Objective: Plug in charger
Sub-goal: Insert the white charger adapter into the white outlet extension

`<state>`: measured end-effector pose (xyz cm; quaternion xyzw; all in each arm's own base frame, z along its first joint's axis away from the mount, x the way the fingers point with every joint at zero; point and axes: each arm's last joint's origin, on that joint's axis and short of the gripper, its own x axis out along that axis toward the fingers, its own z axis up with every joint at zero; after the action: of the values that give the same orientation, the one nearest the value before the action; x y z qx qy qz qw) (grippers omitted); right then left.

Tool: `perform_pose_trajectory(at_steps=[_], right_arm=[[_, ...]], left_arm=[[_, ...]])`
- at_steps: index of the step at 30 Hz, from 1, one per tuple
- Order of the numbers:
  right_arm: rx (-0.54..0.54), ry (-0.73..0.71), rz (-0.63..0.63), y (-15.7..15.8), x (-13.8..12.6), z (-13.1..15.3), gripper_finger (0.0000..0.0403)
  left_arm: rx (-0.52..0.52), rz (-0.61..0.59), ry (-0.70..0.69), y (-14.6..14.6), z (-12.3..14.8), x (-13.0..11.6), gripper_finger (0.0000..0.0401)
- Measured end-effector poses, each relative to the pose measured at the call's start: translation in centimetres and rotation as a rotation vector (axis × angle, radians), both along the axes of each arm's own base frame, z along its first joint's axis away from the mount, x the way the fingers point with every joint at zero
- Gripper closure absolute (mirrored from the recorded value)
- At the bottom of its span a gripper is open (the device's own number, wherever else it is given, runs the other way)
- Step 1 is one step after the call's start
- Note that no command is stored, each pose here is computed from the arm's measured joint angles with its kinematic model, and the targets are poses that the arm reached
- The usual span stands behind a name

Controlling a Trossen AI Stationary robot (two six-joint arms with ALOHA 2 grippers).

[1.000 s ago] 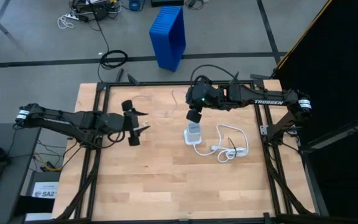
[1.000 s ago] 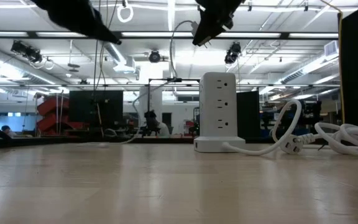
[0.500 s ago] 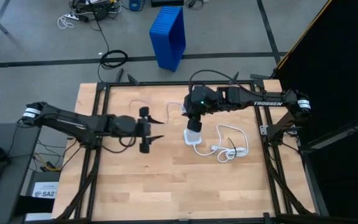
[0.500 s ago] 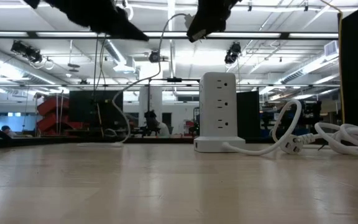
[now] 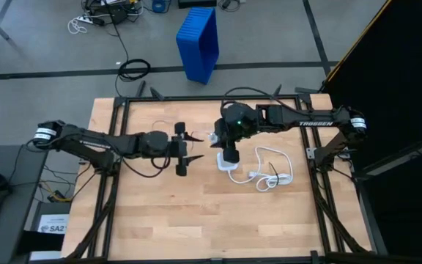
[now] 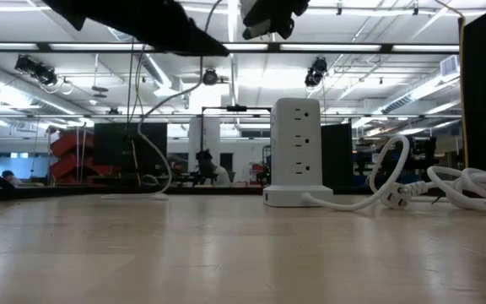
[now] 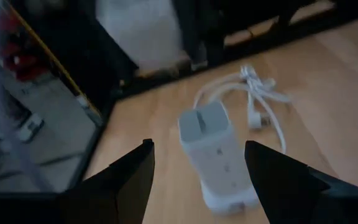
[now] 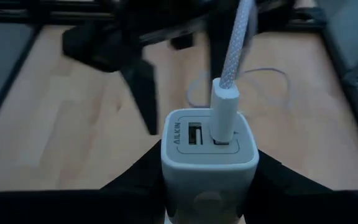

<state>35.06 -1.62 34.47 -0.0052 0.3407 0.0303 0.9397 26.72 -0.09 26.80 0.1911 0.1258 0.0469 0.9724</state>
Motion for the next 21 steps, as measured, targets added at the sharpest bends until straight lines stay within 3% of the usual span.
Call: perform_pose_trajectory(at_steps=[7,13,21], right_arm=[[0.108,0.007,0.081,-0.4,0.2,-2.6,0.0289],[0.088,0.023,0.055,-0.6,0.1,-3.6,0.0289],[0.148,0.007,0.128,-0.4,0.1,-4.4,0.0289]], left_arm=[[0.084,-0.014,-0.024,0.6,-0.2,0.7,0.0167],[0.076,-0.035,-0.061,0.7,0.1,0.8,0.0167],[0.168,-0.051,-0.097,0.8,0.6,0.8,0.0167]])
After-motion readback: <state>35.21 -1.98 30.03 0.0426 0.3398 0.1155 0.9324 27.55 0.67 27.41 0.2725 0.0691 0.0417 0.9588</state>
